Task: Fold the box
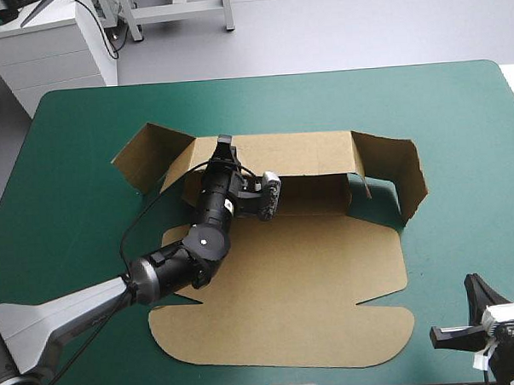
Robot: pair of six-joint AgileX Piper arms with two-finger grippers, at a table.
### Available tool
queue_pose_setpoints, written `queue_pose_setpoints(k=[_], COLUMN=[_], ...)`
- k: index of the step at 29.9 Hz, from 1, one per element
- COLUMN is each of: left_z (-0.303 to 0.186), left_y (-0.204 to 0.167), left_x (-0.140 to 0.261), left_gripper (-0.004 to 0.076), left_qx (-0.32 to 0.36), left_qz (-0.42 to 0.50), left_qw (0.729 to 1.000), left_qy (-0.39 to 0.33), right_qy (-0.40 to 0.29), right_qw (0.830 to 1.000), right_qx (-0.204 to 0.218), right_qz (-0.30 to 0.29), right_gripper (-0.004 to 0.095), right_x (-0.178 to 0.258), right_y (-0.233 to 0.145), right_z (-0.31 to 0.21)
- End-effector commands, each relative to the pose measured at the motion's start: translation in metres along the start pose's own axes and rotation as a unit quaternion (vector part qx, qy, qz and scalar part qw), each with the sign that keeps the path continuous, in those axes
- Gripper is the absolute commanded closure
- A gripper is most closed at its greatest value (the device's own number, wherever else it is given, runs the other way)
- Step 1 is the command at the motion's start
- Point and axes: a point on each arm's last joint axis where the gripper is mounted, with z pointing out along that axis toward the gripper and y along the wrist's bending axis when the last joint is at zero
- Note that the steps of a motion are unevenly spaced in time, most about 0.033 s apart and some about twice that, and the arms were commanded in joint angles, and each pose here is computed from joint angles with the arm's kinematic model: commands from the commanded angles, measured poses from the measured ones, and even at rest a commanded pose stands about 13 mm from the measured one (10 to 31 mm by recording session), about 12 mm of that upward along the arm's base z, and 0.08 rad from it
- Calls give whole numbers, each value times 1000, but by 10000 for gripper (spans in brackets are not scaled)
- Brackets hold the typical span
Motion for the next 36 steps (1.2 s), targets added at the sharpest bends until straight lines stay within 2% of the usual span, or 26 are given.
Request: queue_pose_setpoints(k=[1,9,18,22,28,32,36], left_z=[1,14,20,21,21,21,21], left_y=[26,49,44,43,43,43,43], left_x=[12,11,9,10,10,10,10], left_gripper=[731,731,731,731,731,731,731], left_qx=[-56,-78,-74,-71,-70,-71,-71], left_qz=[13,-16,-29,-31,-28,-30,-31], left_qw=[998,997,997,997,997,997,997], left_qy=[7,12,20,24,26,27,27], right_qy=[-60,-60,-59,-30,25,20,20], right_qw=[998,998,998,1000,999,999,998], right_qx=[12,12,12,8,-6,-25,-55], right_qz=[1,1,2,4,20,5,26], right_gripper=[926,926,924,920,922,926,926], right_x=[-12,-12,-12,-20,-77,-123,-166], right_y=[0,0,-1,-1,-8,-11,-15], right_z=[-8,-8,-8,-3,18,40,74])
